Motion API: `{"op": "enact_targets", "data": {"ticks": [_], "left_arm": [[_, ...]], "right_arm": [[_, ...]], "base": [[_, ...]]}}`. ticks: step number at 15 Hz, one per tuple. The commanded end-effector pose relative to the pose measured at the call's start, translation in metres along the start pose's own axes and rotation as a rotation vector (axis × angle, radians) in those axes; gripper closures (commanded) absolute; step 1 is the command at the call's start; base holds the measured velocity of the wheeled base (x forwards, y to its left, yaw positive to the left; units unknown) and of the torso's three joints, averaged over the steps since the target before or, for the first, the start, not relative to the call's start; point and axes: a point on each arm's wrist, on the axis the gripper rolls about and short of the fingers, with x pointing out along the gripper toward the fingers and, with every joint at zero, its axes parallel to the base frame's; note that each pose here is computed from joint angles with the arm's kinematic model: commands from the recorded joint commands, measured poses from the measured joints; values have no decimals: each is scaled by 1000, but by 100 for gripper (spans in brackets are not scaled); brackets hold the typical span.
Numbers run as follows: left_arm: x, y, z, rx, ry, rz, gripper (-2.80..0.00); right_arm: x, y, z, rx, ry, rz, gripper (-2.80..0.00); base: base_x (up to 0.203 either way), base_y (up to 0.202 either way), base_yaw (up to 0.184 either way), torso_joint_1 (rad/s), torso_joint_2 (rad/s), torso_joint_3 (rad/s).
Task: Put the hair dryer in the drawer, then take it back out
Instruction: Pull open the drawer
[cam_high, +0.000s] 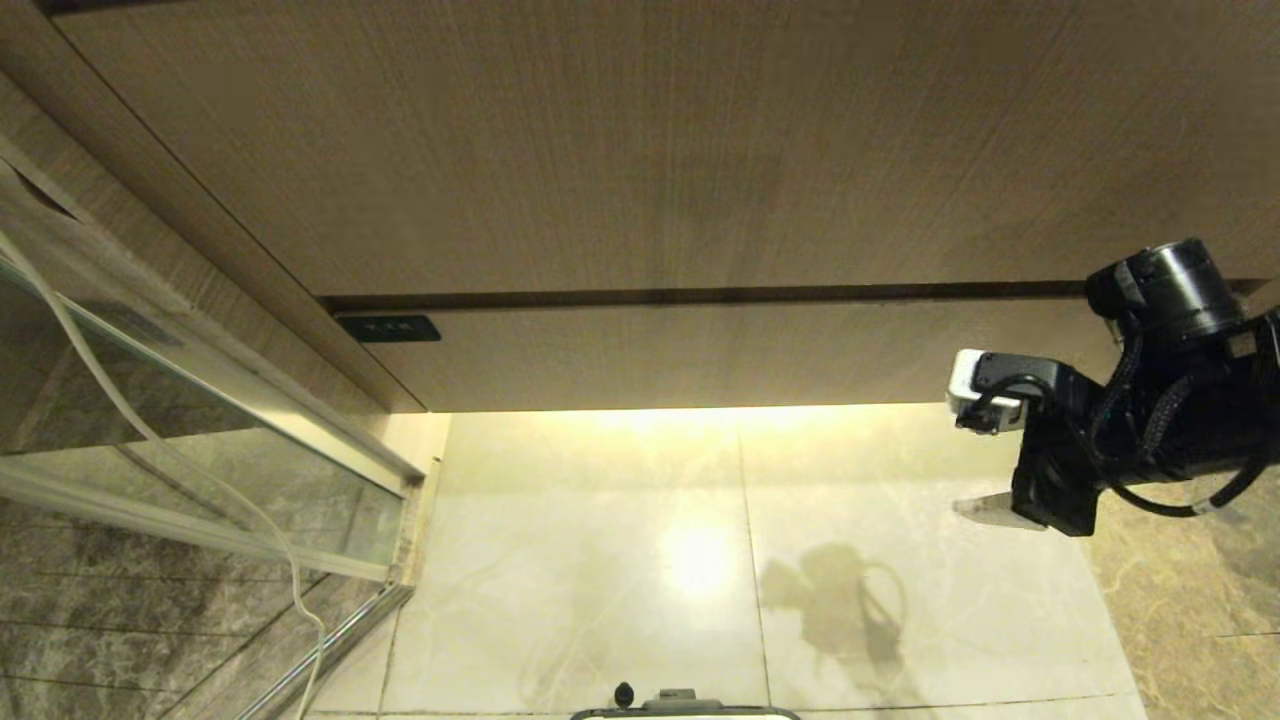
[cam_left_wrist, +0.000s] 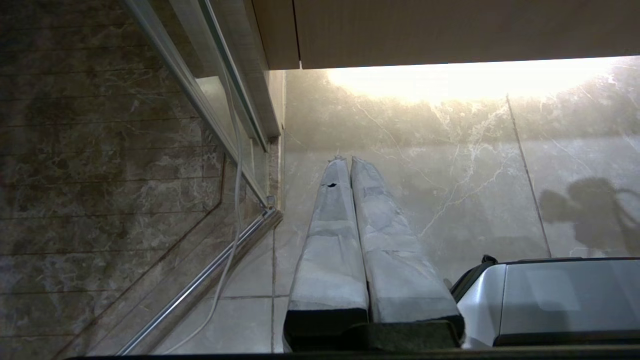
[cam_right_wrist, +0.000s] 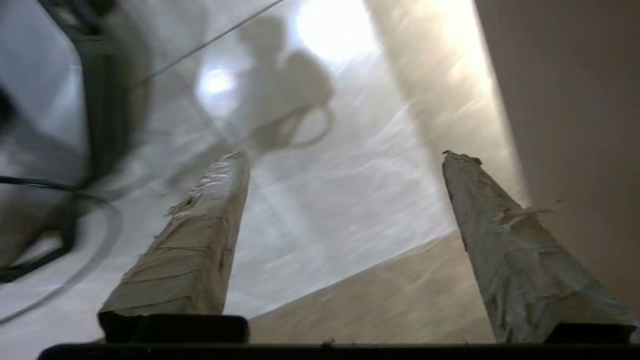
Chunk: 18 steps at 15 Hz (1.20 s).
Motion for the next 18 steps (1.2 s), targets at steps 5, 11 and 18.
{"op": "enact_targets", "data": {"ticks": [5, 11, 18], "left_arm": [[0, 0, 0, 0, 1, 0, 0], [0, 0, 0, 0, 1, 0, 0], [0, 0, 0, 0, 1, 0, 0]], "right_arm": [[14, 5, 2, -370, -356, -204, -280], [22, 5, 4, -433, -441, -178, -280], [43, -20, 16, -437, -460, -246, -280]], "base": [[0, 0, 0, 0, 0, 0], [0, 0, 0, 0, 0, 0], [0, 0, 0, 0, 0, 0]]}}
